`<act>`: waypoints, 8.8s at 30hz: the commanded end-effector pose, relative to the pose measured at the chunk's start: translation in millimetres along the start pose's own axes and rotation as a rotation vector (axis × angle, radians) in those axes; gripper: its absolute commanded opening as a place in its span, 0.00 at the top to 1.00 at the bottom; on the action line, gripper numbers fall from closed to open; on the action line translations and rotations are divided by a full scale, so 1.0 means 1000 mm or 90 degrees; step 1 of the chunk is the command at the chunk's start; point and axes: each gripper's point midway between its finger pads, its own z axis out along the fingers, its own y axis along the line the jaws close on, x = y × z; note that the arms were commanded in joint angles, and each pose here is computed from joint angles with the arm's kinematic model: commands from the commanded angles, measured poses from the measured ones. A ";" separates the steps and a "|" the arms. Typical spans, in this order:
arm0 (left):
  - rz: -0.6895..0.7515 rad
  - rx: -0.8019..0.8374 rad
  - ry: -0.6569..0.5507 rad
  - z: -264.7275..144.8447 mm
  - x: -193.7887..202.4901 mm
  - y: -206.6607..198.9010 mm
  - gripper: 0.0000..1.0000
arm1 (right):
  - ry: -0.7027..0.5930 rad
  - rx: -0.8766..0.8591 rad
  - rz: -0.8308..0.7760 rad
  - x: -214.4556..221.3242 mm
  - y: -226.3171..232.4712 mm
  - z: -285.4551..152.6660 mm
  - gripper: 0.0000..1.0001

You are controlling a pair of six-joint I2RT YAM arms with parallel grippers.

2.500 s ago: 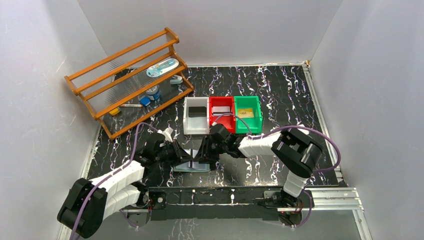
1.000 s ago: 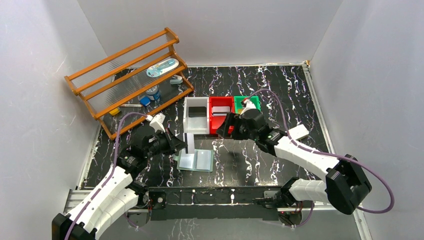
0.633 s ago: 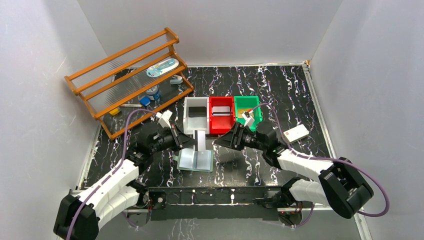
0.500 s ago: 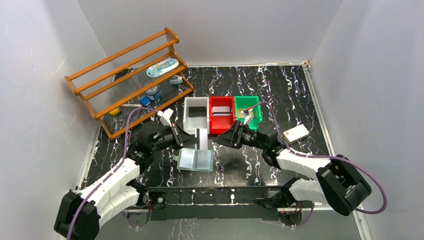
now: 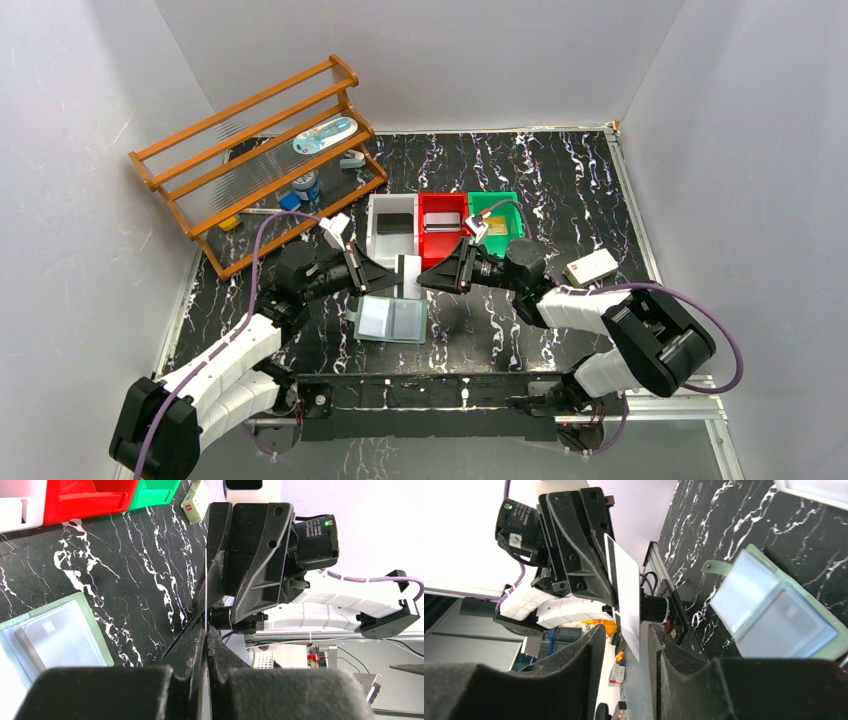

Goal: Take the credit cards out of the card holder

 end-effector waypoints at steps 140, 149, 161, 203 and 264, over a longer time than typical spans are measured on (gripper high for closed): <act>0.343 -0.600 -0.131 -0.116 -0.076 0.090 0.02 | 0.327 0.747 -1.076 -0.196 -0.178 0.008 0.69; 0.341 -0.596 -0.119 -0.114 -0.073 0.091 0.02 | 0.334 0.748 -1.077 -0.196 -0.183 0.008 0.61; 0.340 -0.591 -0.107 -0.111 -0.071 0.092 0.02 | 0.261 0.700 -1.047 -0.196 -0.161 0.015 0.47; 0.347 -0.585 -0.122 -0.114 -0.074 0.086 0.02 | -0.057 0.812 -0.330 -0.165 -0.168 0.017 0.55; 0.142 -0.451 0.027 -0.065 -0.005 0.099 0.12 | -0.035 0.376 -0.134 0.004 -0.059 0.016 0.34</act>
